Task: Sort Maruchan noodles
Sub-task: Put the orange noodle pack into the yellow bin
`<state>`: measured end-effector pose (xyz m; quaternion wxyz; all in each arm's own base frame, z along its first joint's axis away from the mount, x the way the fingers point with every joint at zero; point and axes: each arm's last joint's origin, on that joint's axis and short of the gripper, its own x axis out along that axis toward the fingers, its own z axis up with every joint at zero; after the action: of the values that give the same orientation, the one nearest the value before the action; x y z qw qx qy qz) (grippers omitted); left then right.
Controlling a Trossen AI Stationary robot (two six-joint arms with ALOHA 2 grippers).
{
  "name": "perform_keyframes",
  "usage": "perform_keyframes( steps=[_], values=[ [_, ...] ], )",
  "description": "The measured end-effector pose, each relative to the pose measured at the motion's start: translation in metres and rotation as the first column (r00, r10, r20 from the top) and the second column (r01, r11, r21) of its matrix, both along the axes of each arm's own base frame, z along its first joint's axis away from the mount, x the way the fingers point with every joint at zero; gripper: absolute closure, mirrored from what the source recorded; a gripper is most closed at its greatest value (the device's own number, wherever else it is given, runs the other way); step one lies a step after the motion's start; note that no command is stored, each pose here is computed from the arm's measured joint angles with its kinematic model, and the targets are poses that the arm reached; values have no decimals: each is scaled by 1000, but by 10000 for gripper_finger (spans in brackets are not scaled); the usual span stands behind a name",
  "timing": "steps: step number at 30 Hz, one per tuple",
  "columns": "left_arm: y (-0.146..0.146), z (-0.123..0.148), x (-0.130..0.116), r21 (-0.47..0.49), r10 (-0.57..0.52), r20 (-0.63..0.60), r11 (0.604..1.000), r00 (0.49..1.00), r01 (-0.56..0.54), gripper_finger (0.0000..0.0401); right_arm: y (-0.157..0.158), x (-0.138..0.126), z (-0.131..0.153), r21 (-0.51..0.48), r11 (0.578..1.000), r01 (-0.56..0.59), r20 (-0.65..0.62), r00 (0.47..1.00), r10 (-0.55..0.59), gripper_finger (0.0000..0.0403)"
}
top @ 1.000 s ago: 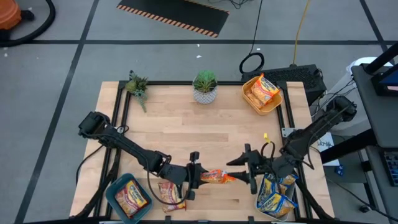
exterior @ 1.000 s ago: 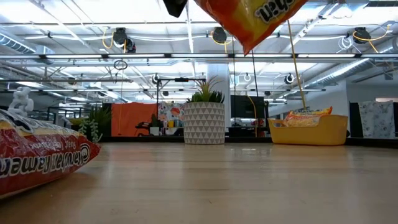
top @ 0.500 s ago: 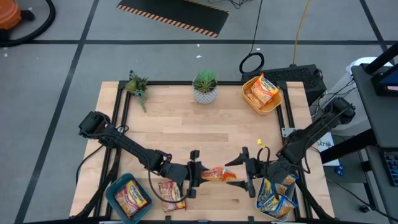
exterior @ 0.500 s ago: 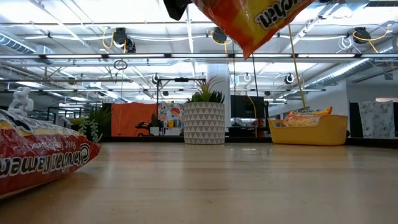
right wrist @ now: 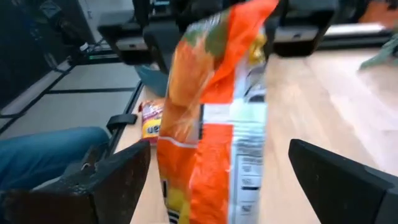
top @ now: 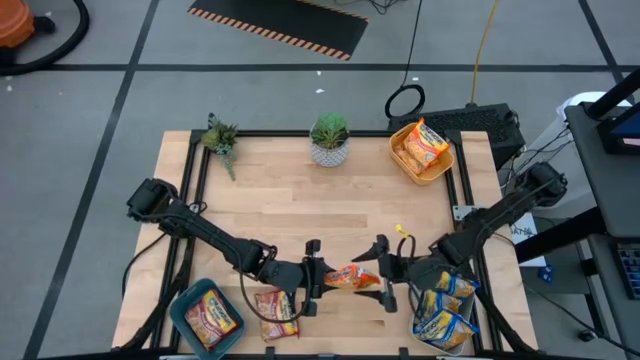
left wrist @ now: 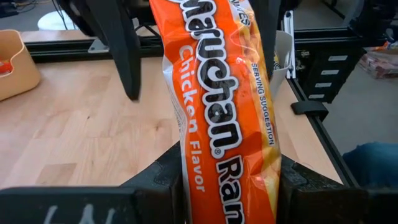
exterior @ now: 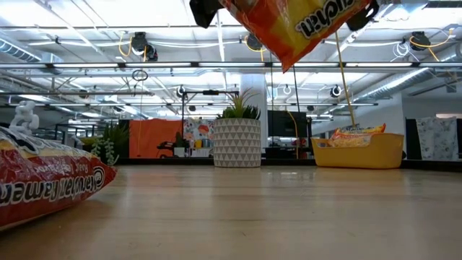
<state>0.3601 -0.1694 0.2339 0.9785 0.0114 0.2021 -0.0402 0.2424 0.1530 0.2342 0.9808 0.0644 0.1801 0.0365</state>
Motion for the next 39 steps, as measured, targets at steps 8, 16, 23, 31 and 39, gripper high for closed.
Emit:
perform_keyframes(
  steps=[8, 16, 23, 31, 39],
  values=[
    [2, -1, 0, -10, 10, -8, 1000, 1000, -10, 263, -9, 9, -7, 48, 999, -7, -47, 999, 10, 69],
    [3, -3, 0, -17, 22, -33, 1000, 999, -23, 263, -12, 11, -7, 42, 999, -5, -51, 999, 7, 172],
    [6, -4, 1, -40, 48, -45, 998, 998, -50, 263, -13, 11, -8, 13, 1000, -16, -52, 999, 16, 256],
    [6, -2, 2, -73, 75, -26, 994, 997, -77, 250, -19, 5, 5, -54, 997, -48, -11, 999, 48, 297],
    [18, 8, 3, -29, 157, 29, 987, 987, -156, 163, -40, -8, 35, -121, 993, -13, 81, 996, 23, 286]
  ],
)
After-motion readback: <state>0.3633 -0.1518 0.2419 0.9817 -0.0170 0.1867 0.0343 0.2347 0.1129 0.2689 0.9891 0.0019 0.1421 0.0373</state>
